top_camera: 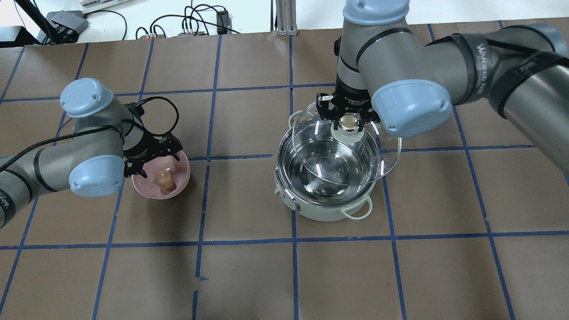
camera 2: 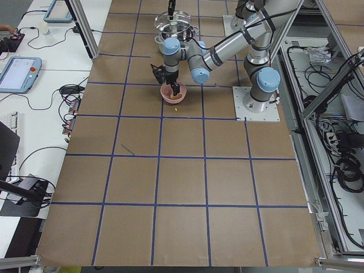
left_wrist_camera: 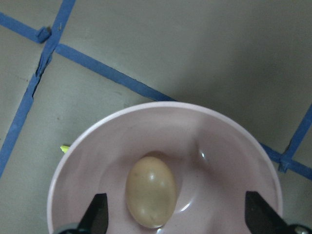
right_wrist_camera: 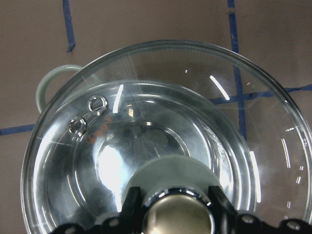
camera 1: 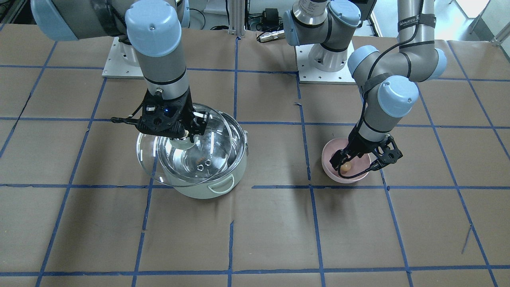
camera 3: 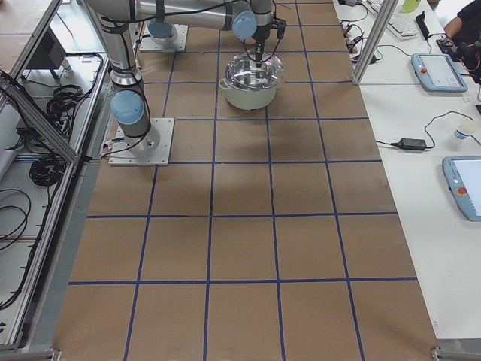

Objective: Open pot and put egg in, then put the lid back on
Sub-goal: 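Grasp the lid knob with the right gripper and lift the lid off the pot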

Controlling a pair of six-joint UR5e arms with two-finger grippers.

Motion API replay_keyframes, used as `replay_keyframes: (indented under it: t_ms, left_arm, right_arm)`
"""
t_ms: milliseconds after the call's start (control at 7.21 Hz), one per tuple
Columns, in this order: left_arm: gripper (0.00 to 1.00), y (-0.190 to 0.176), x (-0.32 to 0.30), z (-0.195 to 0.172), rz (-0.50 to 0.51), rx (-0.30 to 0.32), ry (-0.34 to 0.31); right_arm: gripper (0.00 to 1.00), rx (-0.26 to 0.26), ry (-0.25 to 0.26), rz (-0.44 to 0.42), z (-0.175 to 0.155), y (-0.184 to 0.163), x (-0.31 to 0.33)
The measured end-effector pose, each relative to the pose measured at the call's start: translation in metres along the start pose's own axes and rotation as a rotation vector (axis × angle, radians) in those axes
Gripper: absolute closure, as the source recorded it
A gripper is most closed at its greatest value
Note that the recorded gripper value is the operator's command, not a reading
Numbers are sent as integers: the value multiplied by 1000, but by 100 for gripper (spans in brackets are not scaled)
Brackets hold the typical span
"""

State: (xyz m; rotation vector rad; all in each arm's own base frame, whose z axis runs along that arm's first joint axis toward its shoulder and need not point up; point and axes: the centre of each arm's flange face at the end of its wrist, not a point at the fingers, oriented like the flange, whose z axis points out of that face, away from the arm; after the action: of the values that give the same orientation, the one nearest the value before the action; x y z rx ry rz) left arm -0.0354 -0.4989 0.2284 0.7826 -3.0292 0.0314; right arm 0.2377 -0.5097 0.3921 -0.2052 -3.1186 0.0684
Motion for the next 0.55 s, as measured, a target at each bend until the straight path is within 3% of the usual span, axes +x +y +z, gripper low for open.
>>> replay_keyframes:
  t_ms: [555]
  left_arm:
    - [0, 0, 0, 11, -6, -10, -5]
  right_arm:
    - [86, -22, 3, -36, -6, -38, 80]
